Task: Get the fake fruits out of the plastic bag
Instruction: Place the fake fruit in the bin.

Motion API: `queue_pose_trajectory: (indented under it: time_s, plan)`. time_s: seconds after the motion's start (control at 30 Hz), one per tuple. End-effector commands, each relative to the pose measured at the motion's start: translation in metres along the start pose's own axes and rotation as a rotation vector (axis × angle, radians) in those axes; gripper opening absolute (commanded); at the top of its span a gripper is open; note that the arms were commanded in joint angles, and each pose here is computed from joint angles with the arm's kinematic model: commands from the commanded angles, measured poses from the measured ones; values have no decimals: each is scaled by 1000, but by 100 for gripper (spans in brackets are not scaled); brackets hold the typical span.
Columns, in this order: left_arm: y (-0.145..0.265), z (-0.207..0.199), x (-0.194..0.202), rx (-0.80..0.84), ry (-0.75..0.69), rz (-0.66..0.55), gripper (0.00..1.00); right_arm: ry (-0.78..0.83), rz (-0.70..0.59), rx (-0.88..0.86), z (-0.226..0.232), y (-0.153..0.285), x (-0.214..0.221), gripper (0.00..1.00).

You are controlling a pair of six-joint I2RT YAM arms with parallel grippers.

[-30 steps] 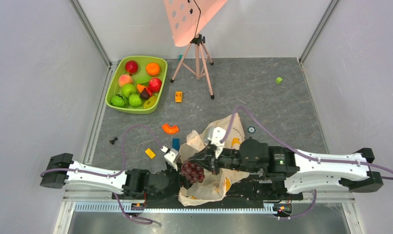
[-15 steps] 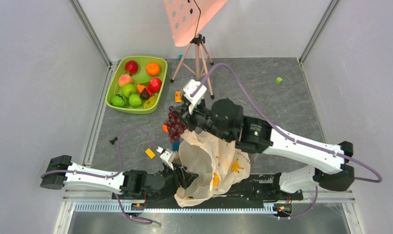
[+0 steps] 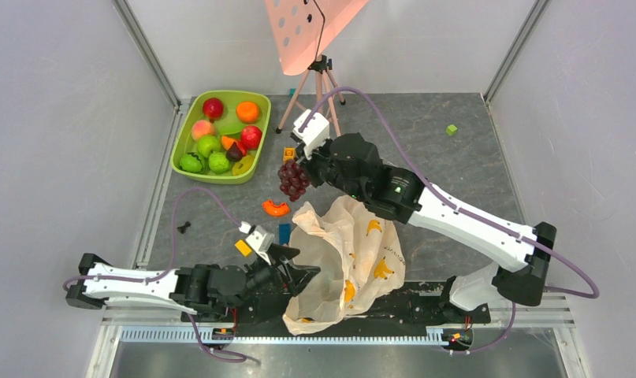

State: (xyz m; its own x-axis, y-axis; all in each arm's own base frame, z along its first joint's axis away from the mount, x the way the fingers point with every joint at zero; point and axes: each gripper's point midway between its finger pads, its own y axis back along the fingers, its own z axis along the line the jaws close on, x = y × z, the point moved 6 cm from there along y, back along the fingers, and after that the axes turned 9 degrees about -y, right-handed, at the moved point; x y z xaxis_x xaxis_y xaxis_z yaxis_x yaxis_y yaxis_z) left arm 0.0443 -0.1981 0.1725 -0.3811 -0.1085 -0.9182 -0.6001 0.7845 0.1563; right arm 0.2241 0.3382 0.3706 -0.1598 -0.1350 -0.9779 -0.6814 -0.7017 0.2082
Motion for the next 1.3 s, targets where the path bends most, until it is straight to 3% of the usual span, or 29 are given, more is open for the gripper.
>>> queue_pose_trajectory:
  time_s: [0.0,0.43,0.6,0.93,1.27]
  plan:
    - [8,1,-46,-40,-211,-82,96,6,-119,-66,-9,34,-27,0]
    - [26,-3,-135,-82,-513,-282,97,10,-114,-129,-22,75,-11,0]
    - [35,2,-169,-201,-495,-312,98,7,-108,-134,-21,71,-13,0]
    - [78,-15,-262,-153,-482,-329,99,23,-46,-185,-1,-9,-22,0]
    - [93,-19,-288,-100,-451,-390,99,17,-91,-198,4,-125,-32,0]
